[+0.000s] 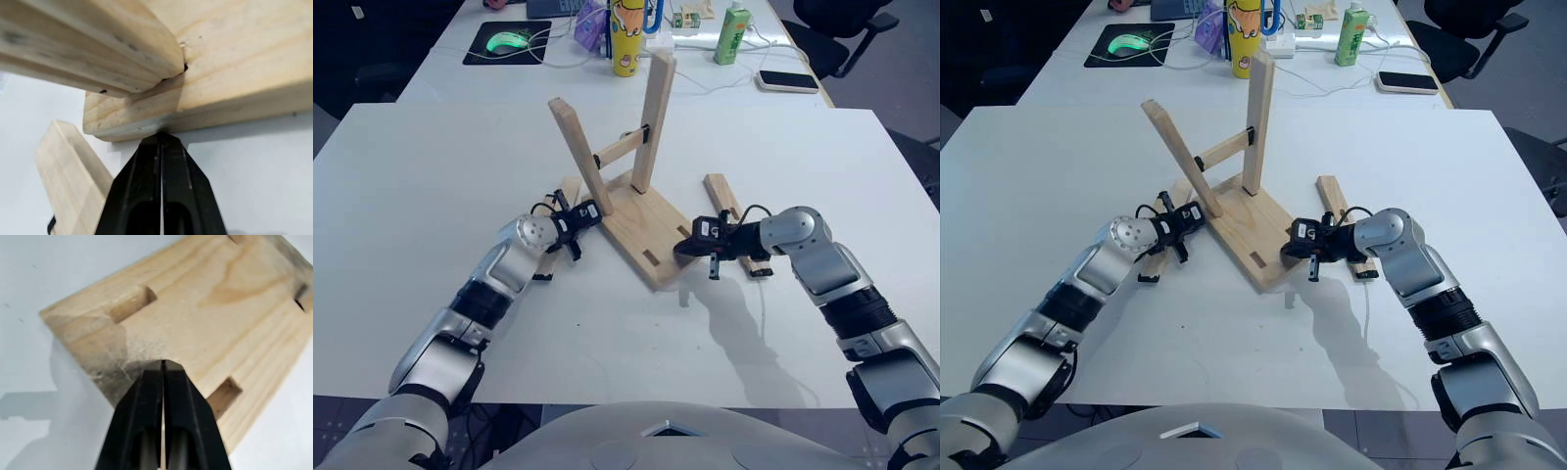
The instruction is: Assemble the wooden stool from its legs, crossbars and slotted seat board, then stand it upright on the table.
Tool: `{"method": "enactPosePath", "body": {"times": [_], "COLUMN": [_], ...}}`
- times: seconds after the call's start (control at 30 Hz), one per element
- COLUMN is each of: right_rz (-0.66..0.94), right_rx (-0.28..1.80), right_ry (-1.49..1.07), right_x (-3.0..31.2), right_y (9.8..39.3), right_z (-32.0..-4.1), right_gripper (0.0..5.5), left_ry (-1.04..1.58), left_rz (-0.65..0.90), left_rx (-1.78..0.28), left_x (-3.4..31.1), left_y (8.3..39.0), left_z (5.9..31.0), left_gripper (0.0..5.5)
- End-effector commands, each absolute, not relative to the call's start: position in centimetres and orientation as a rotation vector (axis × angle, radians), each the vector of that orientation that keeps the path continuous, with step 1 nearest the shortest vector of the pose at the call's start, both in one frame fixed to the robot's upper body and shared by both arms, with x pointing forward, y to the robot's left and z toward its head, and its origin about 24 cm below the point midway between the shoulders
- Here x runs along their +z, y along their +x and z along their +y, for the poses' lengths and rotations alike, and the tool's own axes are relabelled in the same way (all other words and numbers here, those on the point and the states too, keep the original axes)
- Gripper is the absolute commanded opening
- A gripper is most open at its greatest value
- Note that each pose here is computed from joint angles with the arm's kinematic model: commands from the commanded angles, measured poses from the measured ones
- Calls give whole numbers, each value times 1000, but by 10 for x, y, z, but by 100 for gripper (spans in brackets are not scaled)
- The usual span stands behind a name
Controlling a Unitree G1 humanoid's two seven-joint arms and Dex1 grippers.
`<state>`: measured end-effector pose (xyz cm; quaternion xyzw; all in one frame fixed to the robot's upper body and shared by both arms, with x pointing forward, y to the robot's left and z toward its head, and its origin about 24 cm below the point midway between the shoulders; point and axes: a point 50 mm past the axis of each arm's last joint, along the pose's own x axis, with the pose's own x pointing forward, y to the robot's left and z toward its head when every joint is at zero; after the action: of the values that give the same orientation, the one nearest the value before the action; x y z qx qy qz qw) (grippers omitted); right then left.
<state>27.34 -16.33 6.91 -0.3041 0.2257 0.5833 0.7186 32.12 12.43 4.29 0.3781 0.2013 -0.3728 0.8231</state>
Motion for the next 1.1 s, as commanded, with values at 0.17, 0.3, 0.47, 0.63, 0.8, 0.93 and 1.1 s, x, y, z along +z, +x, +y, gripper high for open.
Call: {"method": "enactPosePath", "body": {"times": [0.17,0.3,0.47,0.63,0.8,0.93,1.1], "right_rz": [625,617,614,386,183,83,156], "right_rx": [1308,1305,1296,1213,1079,1004,777], "right_ry": [-569,-550,-556,-490,-348,-195,31], "right_x": [21,18,19,54,71,88,79], "right_y": [251,249,247,263,269,265,255], "right_z": [-143,-137,-139,-130,-124,-126,-131], "right_gripper": [0,0,0,0,0,0,0], "left_ry": [723,716,698,622,545,432,306], "left_rz": [416,411,386,232,121,24,133], "left_rx": [-860,-880,-864,-744,-672,-490,-227], "left_x": [29,25,33,69,97,123,107], "left_y": [330,330,333,332,317,301,273], "left_z": [104,99,100,119,121,144,200], "left_gripper": [3,3,3,3,3,44,117]}}
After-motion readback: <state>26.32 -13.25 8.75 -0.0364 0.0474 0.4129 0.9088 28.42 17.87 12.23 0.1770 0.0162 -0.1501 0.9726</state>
